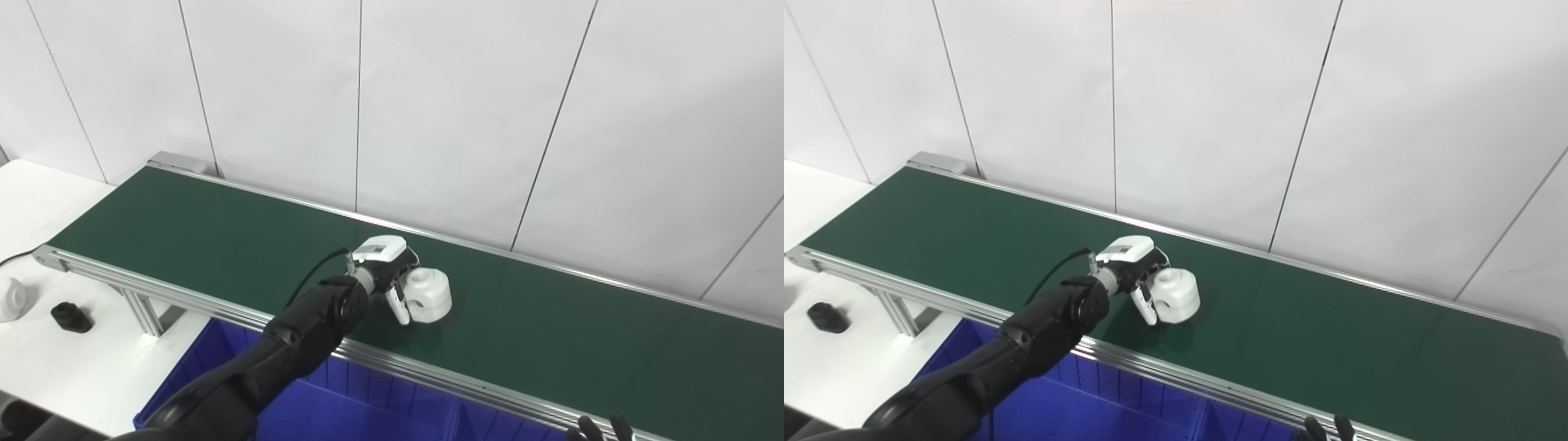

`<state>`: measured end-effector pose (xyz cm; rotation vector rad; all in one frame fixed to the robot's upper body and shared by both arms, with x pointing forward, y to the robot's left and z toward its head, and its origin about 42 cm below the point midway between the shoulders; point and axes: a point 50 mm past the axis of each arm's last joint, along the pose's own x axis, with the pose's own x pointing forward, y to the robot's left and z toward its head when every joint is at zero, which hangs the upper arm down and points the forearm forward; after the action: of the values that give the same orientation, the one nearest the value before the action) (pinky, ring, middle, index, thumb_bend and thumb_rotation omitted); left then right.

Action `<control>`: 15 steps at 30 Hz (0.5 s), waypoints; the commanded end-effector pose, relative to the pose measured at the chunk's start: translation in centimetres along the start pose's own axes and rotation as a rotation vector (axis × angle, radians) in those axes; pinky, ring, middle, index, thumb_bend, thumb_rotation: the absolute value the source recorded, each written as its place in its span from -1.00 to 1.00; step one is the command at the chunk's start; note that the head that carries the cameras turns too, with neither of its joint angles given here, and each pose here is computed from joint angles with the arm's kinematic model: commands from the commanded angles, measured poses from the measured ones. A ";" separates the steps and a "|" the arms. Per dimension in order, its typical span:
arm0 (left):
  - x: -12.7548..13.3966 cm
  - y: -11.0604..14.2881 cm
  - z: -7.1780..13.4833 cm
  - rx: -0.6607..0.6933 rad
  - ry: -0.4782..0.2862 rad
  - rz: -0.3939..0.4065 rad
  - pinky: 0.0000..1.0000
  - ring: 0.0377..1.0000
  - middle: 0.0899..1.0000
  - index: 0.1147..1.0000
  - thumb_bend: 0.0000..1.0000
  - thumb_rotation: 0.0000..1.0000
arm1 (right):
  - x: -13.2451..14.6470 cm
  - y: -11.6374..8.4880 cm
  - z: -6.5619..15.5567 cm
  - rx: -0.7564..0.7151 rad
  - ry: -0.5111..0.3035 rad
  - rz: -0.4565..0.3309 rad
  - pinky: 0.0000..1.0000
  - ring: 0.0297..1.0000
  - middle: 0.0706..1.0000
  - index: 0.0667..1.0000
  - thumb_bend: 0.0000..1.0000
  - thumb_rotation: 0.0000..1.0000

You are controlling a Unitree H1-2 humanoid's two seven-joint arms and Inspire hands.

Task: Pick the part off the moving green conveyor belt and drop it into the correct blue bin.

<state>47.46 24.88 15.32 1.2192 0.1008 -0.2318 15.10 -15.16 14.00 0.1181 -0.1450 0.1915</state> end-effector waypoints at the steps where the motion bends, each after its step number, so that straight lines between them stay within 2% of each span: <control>1: -0.3 4.0 0.4 0.004 -0.041 0.083 -0.32 -0.20 -0.17 -0.14 0.05 -1.00 | 0.6 -0.2 1.4 0.009 -0.051 0.000 0.76 0.77 0.80 1.00 0.47 1.00; 3: -1.3 4.8 0.3 0.009 -0.061 0.089 -0.31 -0.19 -0.16 -0.14 0.05 -1.00 | 0.9 -0.5 1.5 0.017 -0.053 0.003 0.76 0.77 0.80 1.00 0.47 1.00; 5: -2.7 5.7 0.0 0.032 -0.091 0.099 -0.21 -0.10 -0.11 -0.16 0.04 -1.00 | 1.3 -1.0 1.4 0.021 -0.053 0.010 0.80 0.80 0.82 1.00 0.48 1.00; 9: -4.9 6.7 -0.7 0.093 -0.132 0.106 -0.29 -0.20 -0.17 -0.14 0.05 -1.00 | 2.0 -1.7 0.8 0.028 -0.052 0.029 0.88 0.85 0.87 1.00 0.46 1.00; 14: -8.7 7.7 -1.8 0.188 -0.196 0.111 -0.25 -0.15 -0.15 -0.15 0.05 -1.00 | 3.0 -2.4 0.4 0.045 -0.055 0.036 0.93 0.88 0.88 1.00 0.45 1.00; 15: -9.6 7.8 -2.1 0.205 -0.206 0.111 -0.28 -0.19 -0.18 -0.14 0.05 -1.00 | 3.2 -2.6 0.4 0.040 -0.057 0.036 0.91 0.87 0.88 1.00 0.45 1.00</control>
<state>40.01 29.83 20.69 1.3444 -0.0783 -0.3086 18.08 -17.03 13.74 0.1544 -0.1546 0.2174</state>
